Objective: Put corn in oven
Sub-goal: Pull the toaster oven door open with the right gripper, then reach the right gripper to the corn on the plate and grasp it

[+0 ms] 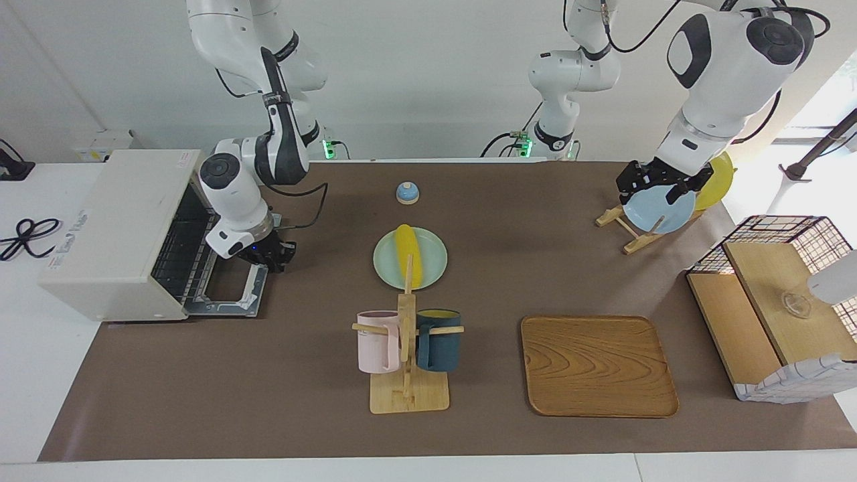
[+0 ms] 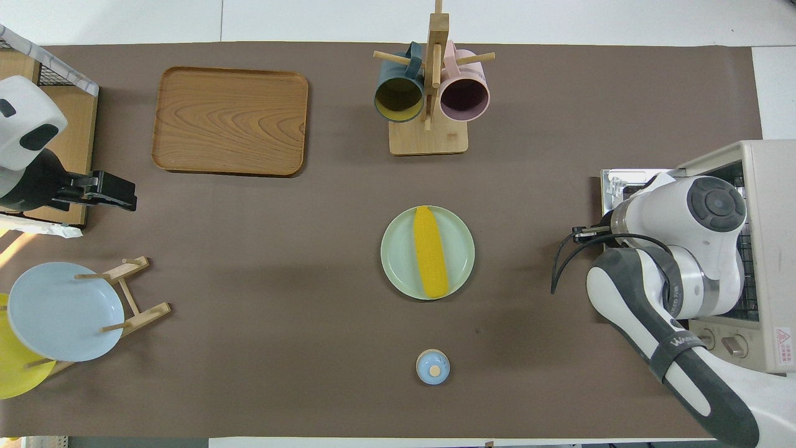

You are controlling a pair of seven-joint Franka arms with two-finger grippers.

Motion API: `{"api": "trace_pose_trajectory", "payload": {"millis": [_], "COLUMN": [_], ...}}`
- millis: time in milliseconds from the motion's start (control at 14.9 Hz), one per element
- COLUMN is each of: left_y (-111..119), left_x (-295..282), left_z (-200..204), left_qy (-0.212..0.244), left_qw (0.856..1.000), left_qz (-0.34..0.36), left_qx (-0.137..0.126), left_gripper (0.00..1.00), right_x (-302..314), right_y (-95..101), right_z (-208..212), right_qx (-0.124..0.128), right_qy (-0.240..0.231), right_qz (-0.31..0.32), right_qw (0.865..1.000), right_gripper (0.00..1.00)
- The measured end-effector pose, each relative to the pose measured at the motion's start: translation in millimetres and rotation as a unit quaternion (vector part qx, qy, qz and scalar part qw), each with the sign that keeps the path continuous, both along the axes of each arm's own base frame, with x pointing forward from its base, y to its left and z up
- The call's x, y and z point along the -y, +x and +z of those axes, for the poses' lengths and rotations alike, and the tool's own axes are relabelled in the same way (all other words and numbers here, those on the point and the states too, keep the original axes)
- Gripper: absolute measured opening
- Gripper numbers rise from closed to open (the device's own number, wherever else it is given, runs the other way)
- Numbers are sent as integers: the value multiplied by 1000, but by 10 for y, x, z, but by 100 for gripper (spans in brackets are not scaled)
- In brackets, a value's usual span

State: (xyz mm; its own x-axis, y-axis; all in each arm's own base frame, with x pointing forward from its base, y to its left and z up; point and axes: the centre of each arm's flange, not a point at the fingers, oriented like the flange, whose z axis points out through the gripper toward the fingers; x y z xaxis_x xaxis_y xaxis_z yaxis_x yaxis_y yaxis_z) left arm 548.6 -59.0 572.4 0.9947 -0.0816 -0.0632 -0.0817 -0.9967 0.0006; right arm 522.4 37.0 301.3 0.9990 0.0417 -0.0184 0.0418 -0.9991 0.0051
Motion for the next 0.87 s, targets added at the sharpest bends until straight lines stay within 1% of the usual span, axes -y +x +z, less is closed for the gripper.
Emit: {"api": "trace_pose_trajectory", "payload": {"millis": [67, 135, 202, 269, 336, 404, 471, 538, 605, 673, 740, 807, 874], "left_y": [-1, -1, -1, -2, -2, -1, -1, 0, -1, -2, -2, -2, -2], "left_x": [0, 0, -2, -4, -7, -10, -15, -18, -17, -13, -11, -14, -19], "left_z": [3, 3, 4, 5, 5, 5, 5, 5, 6, 7, 8, 9, 11], "left_qy": [0, 0, 0, -1, -2, -2, -2, -2, -3, -3, -3, -3, -3], "left_qw": [1000, 1000, 1000, 1000, 1000, 1000, 1000, 1000, 1000, 1000, 1000, 1000, 1000], "left_qz": [0, 0, 0, 1, 1, 1, 2, 2, 2, 2, 2, 2, 3], "left_qx": [0, 0, 0, 0, 0, 0, 0, 0, 0, 0, 1, 1, 1], "left_gripper": [100, 100, 100, 100, 100, 100, 100, 100, 100, 100, 100, 100, 100], "right_x": [-173, -369, -587, -801, -1017, -1258, -1525, -1806, -2071, -2312, -2541, -2734, -2935], "right_y": [13, 28, 48, 67, 83, 85, 58, 6, -58, -117, -171, -212, -251], "right_z": [49, 123, 233, 368, 511, 643, 748, 825, 886, 938, 985, 1017, 1034], "right_qx": [4, 4, 0, -5, -5, -1, 6, 15, 21, 26, 31, 35, 37], "right_qy": [-1, -2, -4, -6, -8, -8, -6, -2, 2, 6, 11, 16, 20], "right_qz": [4, 2, -4, -13, -25, -39, -54, -63, -64, -58, -50, -48, -53], "right_qw": [1000, 1000, 1000, 1000, 1000, 999, 999, 998, 998, 998, 998, 998, 998], "right_gripper": [48, 61, 68, 69, 67, 67, 64, 64, 61, 61, 56, 56, 53]}}
